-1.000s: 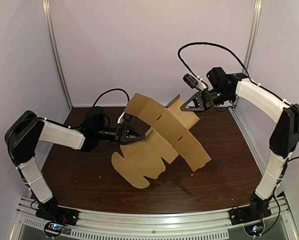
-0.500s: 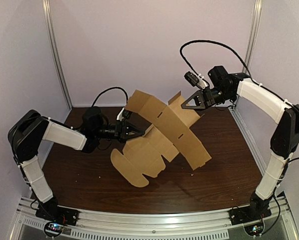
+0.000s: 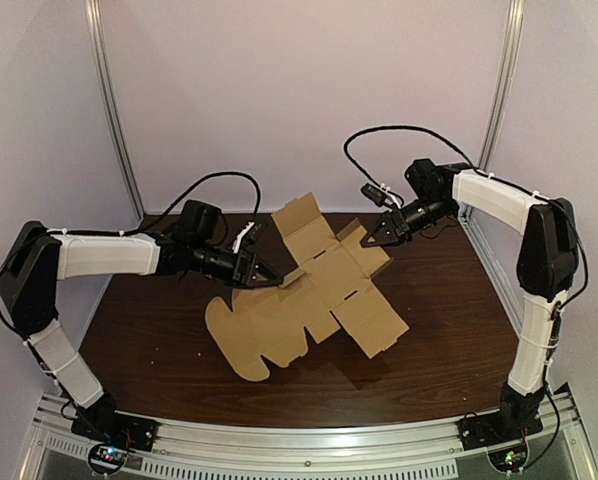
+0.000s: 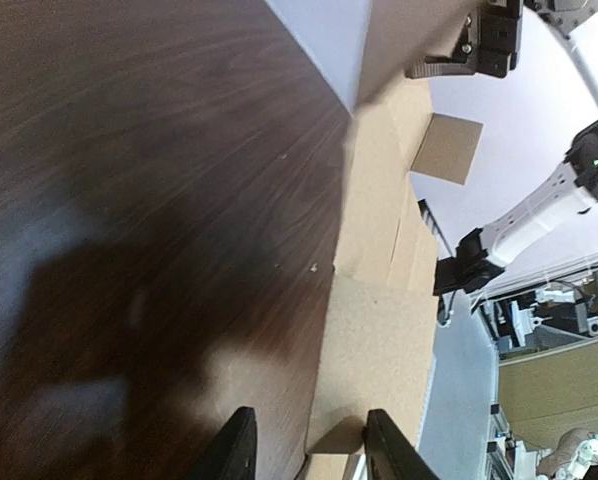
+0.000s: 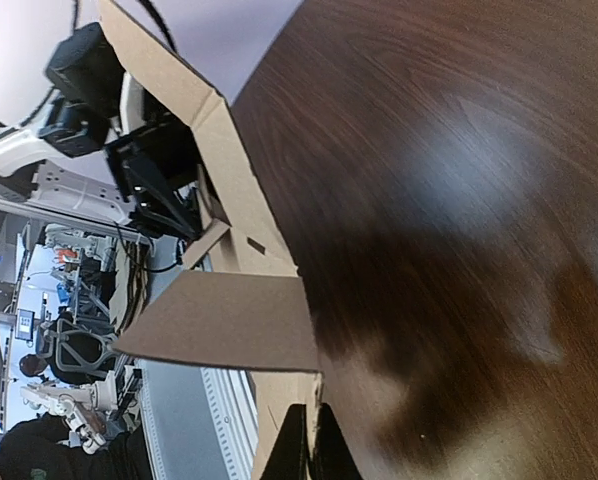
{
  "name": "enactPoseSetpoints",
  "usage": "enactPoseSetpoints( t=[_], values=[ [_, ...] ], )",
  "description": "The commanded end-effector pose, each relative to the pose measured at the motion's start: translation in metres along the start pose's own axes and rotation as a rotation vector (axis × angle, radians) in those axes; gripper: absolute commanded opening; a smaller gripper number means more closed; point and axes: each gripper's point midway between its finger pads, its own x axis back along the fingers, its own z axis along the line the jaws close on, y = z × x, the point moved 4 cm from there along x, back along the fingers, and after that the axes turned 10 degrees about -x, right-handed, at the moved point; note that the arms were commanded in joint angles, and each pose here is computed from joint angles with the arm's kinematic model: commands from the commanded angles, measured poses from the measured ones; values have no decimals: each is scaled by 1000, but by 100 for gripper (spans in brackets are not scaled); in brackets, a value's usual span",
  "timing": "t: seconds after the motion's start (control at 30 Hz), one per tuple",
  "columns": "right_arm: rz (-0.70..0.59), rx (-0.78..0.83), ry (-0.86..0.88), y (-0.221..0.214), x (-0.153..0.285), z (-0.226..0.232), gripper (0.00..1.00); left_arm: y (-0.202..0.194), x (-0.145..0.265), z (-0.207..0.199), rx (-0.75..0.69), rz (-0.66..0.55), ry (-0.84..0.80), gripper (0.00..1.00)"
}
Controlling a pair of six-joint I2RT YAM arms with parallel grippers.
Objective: Fold the paper box
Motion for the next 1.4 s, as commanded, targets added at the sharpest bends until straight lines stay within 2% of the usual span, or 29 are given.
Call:
enactPoseSetpoints(
  t=[0.0,0.17,0.27,0.37,0.43,0.47,0.57,0.67,0.73,0.8,0.9,1.0,1.13,1.37],
  values=[
    [57,-103,-262,-9,-1,-63,2,-51,2,45,96,207,230,39],
    [101,-187,-347,-14,-8,-98,8,-56,8,57,70,237,356,50],
    [128,-217,-376,-17,-9,-107,19,-53,11,57,53,219,387,56],
    [136,-213,-441,-17,-4,-112,29,-50,14,56,29,202,435,57],
    [134,-184,-482,-15,3,-106,38,-49,14,49,0,205,449,52],
    [122,-154,-502,-12,9,-96,44,-49,14,44,-15,205,449,45],
    [102,-64,-588,-5,30,-73,49,-54,10,28,-55,208,449,31],
    [75,61,-621,-2,42,-46,51,-65,-1,17,-80,201,439,23],
    [84,166,-623,-5,33,-34,52,-70,-12,16,-60,173,419,19],
    [140,289,-602,-12,7,-25,50,-71,-21,23,-23,133,411,15],
    [226,361,-630,-15,-31,-32,43,-72,-36,35,32,105,399,12],
    [241,339,-574,-6,-62,-34,34,-73,-51,42,58,94,382,11],
    [219,309,-526,11,-94,-46,26,-80,-59,55,92,103,410,10],
    [239,243,-457,14,-136,-71,25,-105,-65,85,165,150,503,6]
  ],
)
